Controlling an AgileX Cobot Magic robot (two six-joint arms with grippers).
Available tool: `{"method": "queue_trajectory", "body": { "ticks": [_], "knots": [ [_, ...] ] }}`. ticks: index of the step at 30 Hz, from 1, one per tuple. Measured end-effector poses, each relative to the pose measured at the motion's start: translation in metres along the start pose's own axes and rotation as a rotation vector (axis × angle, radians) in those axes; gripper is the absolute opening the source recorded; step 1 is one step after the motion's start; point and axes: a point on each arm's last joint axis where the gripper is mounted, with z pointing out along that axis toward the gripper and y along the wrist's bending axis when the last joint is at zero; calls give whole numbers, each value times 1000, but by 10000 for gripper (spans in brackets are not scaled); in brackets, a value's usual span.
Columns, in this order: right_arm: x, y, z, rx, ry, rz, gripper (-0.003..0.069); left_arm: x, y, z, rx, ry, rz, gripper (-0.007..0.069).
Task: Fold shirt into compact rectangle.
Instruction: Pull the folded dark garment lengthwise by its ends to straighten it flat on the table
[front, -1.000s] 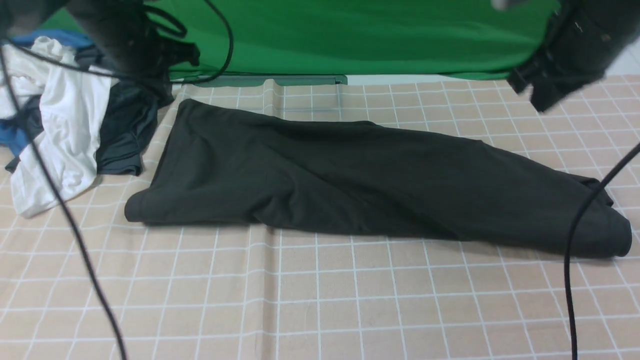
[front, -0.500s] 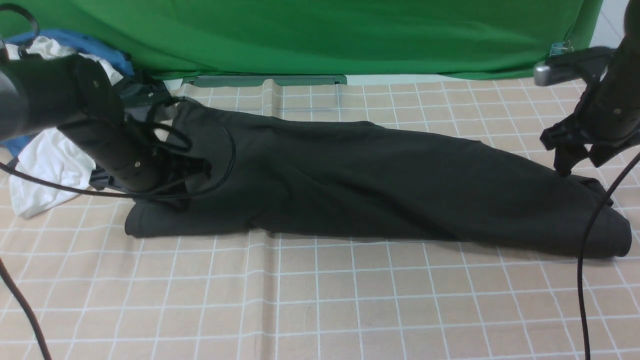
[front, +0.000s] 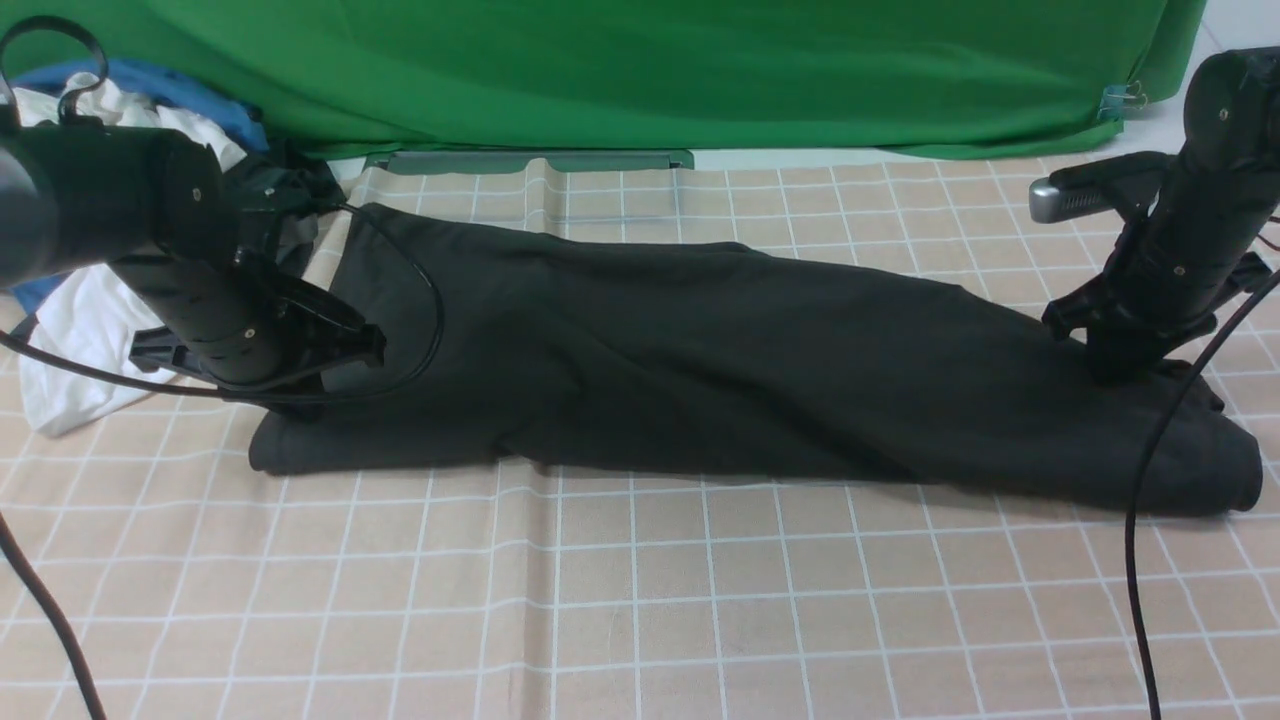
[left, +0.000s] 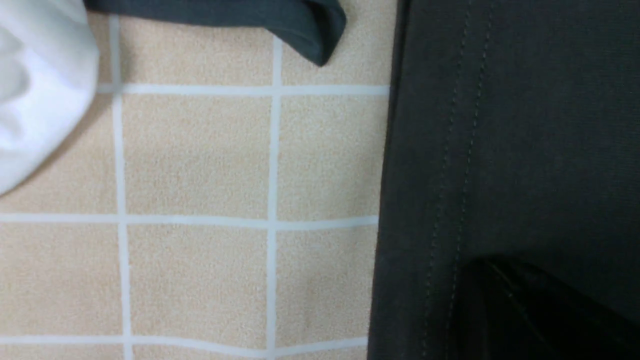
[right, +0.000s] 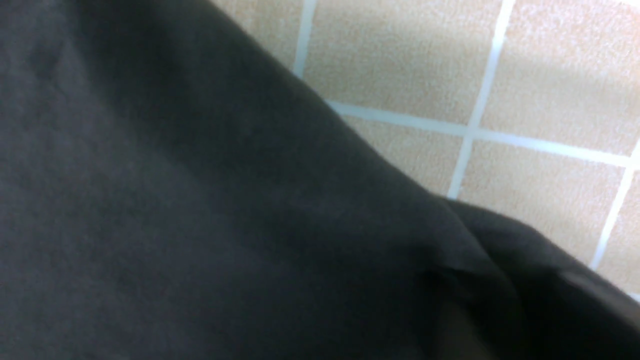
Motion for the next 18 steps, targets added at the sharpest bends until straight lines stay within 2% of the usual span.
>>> {"method": "queue_trajectory", "body": {
  "ticks": [2,4,10,14,18],
  "knots": [
    [0,0,0,-1,1,-9,73,0,0,0,-1,0,-3,19],
    [0,0,0,-4,5,-28,48,0,0,0,-1,0,-3,19],
    [1,-1,-20,6,-23,-41,46,0,0,0,-1,0,-2,19],
    [-1,-8,-47,36,-112,-21,46,0,0,0,-2,2,-1,19],
    [-3,-17,-48,48,-138,3,46,0,0,0,-2,2,-1,19]
  ]
}}
